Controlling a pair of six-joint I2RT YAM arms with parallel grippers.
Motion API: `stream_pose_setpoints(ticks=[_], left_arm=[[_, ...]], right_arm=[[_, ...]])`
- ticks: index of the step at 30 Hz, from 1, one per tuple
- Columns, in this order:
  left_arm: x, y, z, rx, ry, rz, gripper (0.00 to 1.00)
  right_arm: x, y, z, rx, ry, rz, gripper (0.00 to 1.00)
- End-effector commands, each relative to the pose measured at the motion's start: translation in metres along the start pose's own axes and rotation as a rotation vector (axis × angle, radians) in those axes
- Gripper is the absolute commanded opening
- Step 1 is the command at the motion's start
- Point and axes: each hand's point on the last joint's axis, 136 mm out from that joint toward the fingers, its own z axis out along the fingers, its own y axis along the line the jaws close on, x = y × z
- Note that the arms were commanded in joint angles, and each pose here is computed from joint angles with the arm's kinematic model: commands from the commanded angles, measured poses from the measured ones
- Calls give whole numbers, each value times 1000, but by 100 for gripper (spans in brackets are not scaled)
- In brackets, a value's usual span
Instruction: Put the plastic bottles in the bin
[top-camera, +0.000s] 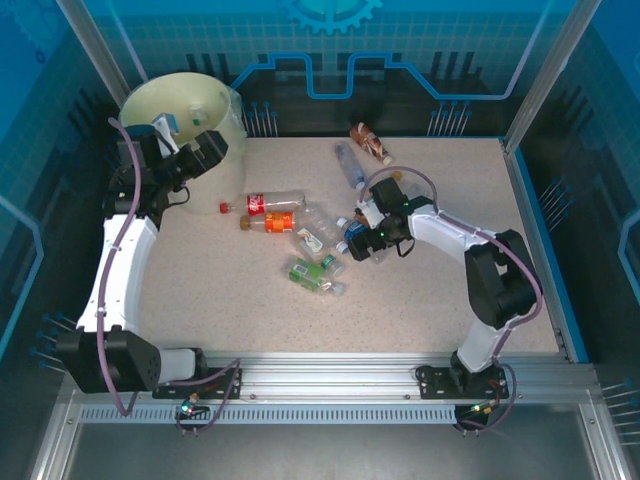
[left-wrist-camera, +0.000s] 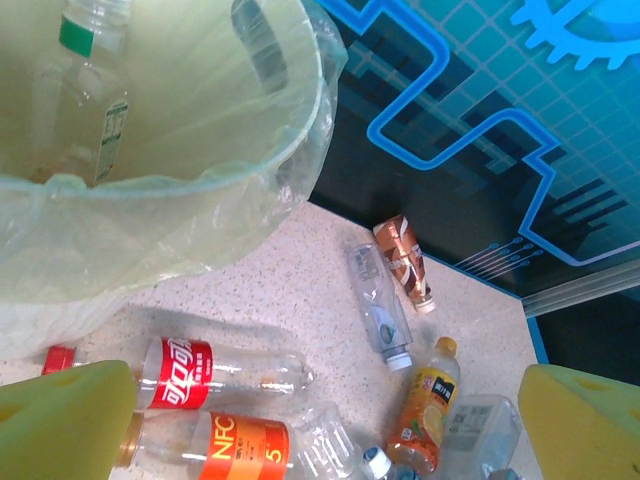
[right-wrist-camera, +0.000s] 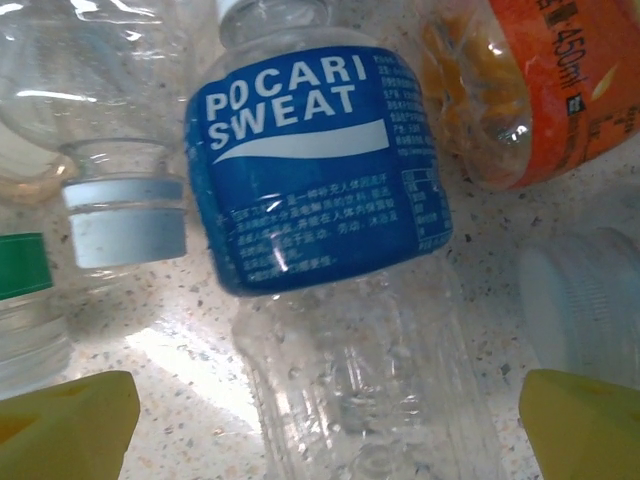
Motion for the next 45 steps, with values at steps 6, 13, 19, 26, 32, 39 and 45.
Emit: stream_pose_setpoints(ticks=[6,13,19,26,32,39,45], left_arm=[[13,0,-5,9,47,-30,99],[19,1,-1,18,81,-57,99],[19,-4,0,45,84,-71,99],[20,-7,1,51,89,-112,99],[33,-34,5,96,105,-55,99],[64,-81,12,169,151,53,99],[110,-123,22,254,228,116,99]], right_arm=[[24,2,16,14,130,-44,86],[29,-5,29,96,164,-51,83],[28,-1,31,111,143,-59,77],[27,3,17,109,105,-55,65],[19,12,-14,94,-4,-38,56],[3,21,-54,63,-168,18,50],[-10,32,-90,-24,-330,46,49]])
